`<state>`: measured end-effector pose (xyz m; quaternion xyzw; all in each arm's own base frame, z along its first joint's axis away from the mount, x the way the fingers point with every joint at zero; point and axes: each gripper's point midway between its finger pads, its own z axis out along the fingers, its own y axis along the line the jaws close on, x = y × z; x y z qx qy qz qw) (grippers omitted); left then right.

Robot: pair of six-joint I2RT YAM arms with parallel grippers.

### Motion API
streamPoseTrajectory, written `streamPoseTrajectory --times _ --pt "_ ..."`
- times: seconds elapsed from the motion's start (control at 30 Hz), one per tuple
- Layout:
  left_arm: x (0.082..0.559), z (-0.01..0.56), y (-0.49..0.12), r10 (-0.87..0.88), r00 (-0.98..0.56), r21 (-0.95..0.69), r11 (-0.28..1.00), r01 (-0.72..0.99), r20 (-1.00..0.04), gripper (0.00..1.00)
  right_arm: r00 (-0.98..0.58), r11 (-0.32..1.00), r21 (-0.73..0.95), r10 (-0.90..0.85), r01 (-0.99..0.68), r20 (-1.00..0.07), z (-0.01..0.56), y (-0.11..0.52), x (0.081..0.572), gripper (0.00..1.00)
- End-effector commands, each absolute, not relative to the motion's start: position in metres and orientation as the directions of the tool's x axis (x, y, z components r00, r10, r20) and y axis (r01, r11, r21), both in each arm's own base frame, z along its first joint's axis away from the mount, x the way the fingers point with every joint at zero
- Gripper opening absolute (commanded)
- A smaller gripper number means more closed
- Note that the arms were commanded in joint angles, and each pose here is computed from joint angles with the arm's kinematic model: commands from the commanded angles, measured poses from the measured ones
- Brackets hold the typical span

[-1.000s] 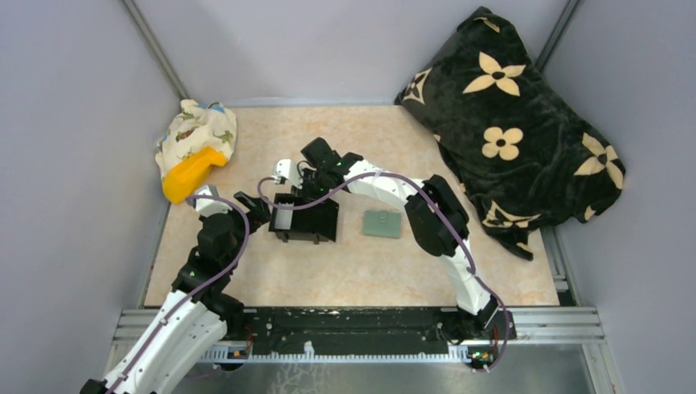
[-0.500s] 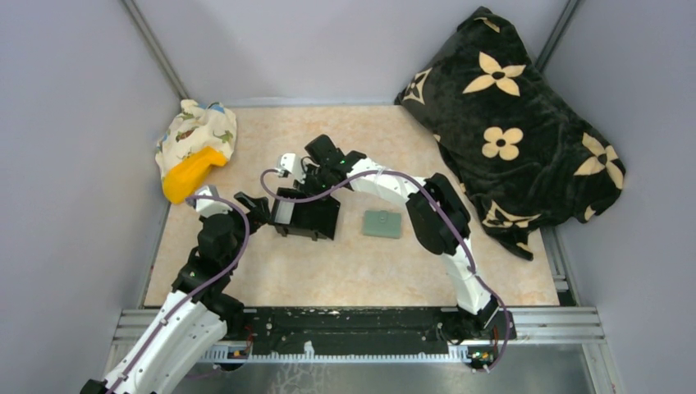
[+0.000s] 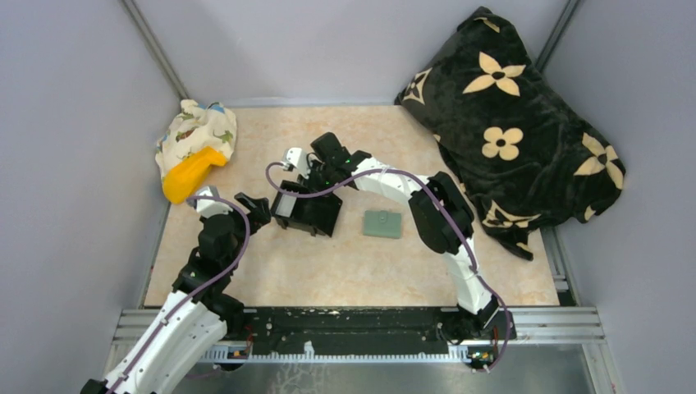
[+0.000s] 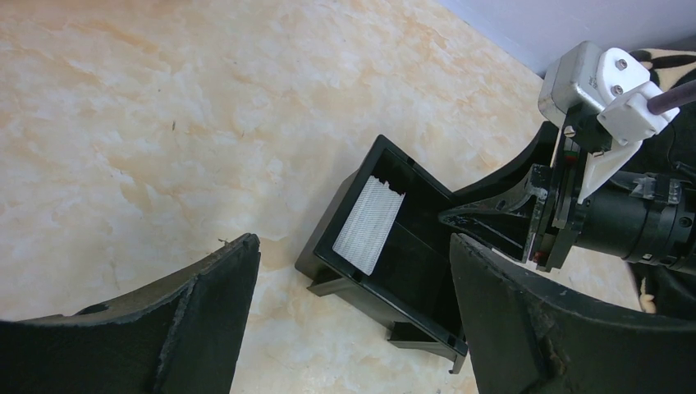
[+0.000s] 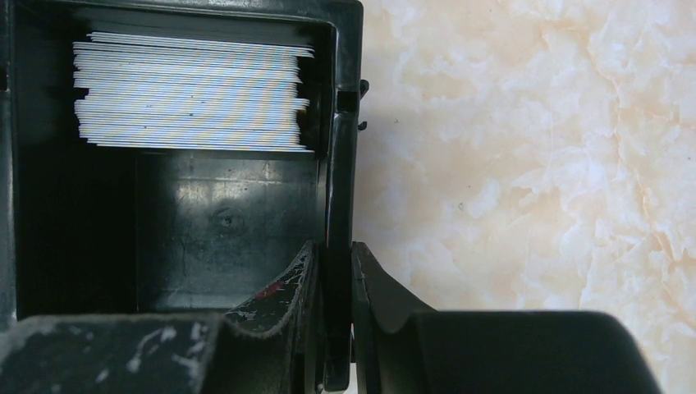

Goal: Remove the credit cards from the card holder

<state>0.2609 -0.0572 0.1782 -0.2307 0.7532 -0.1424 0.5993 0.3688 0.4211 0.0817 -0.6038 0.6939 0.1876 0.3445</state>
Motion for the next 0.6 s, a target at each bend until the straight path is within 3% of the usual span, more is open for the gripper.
streamPoseTrajectory --times 0.0,0.57 --pt "0.260 0.178 -0.055 -0.514 -0.164 -0.488 0.855 -0.176 -0.842 0.91 -0.039 0.287 -0.218 -0.682 -0.933 -0.730 0.109 0.410 0.389 0.00" --pt "0.259 0.179 -0.056 -0.516 -0.167 -0.491 0.855 -0.168 -0.840 0.90 -0.209 0.541 -0.188 -0.588 -0.820 -0.781 0.116 0.379 0.436 0.00"
